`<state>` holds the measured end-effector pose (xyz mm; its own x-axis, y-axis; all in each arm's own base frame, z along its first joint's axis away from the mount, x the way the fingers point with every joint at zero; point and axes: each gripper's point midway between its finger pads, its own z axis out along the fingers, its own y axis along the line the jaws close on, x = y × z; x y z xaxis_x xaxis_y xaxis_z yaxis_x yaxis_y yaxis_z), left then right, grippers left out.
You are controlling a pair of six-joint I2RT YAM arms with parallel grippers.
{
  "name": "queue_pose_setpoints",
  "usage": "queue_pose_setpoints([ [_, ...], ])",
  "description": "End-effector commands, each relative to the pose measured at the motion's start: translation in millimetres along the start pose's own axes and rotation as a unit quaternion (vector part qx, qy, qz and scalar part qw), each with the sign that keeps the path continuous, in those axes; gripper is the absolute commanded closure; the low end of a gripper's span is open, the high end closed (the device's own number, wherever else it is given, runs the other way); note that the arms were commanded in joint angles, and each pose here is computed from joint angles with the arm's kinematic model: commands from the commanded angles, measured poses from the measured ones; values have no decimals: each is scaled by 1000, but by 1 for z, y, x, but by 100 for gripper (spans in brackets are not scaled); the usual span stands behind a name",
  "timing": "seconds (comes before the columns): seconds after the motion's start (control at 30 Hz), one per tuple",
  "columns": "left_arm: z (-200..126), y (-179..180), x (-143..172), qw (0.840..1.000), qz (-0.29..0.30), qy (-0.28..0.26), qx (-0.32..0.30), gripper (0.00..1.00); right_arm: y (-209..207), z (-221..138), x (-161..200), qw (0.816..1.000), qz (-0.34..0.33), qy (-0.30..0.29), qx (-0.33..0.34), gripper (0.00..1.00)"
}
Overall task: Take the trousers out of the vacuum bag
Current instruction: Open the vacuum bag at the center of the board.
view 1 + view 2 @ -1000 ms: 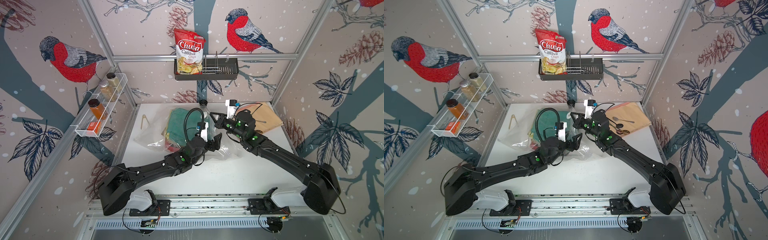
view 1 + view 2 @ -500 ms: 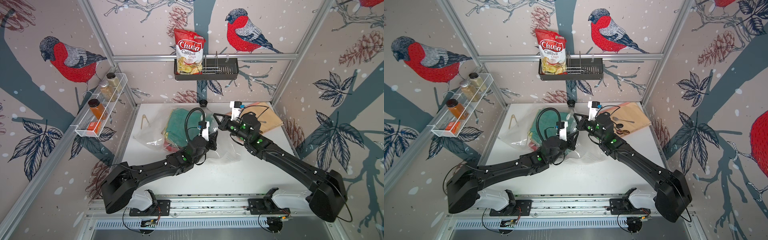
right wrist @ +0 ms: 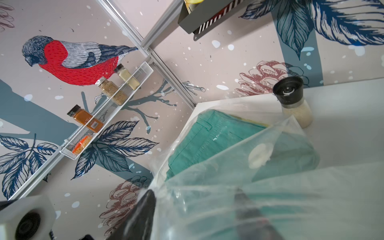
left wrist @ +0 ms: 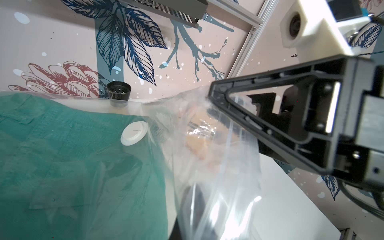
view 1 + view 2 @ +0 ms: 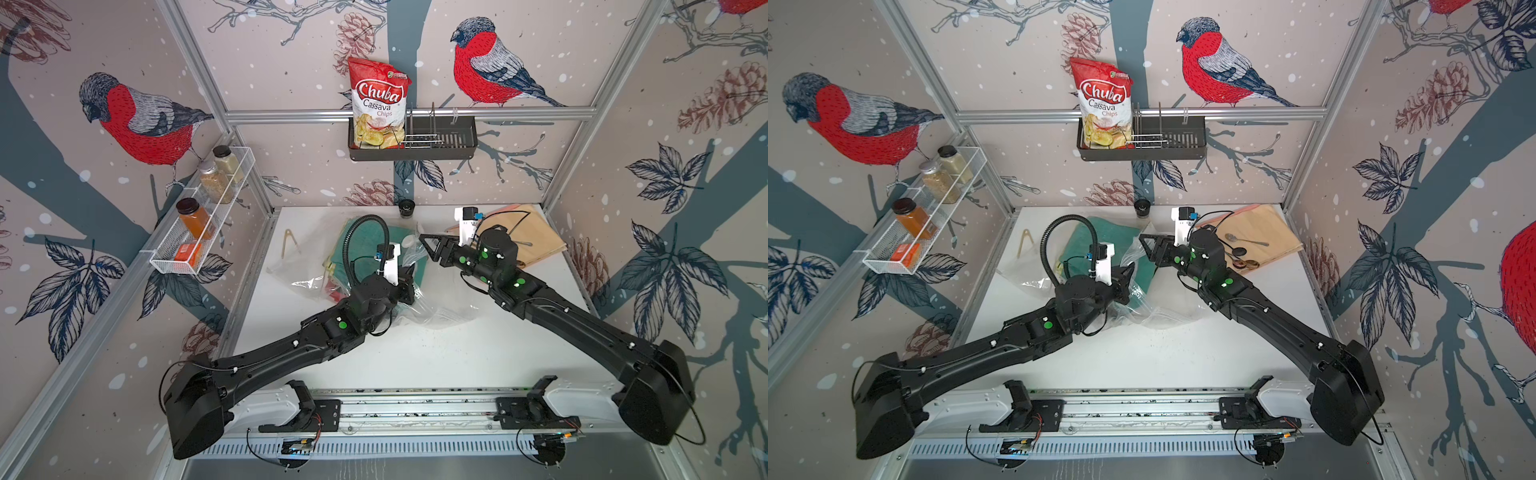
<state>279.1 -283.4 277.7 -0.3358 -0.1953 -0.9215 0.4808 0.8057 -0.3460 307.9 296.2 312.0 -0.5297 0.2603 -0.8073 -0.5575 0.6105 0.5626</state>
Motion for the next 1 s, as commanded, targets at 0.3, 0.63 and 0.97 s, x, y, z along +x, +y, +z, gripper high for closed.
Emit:
queue_pose_setpoints([
  [0.3, -14, 28, -35, 999, 42, -5, -24, 100, -6, -44, 44, 996, -1, 51, 67, 46],
  [0.63, -22, 1, -51, 998, 37, -19, 43, 100, -54, -10, 82, 993, 62, 79, 59, 44],
  [0.97, -12, -22, -77, 994, 64, -38, 75, 100, -92, 27, 112, 983, 143, 110, 10, 45],
])
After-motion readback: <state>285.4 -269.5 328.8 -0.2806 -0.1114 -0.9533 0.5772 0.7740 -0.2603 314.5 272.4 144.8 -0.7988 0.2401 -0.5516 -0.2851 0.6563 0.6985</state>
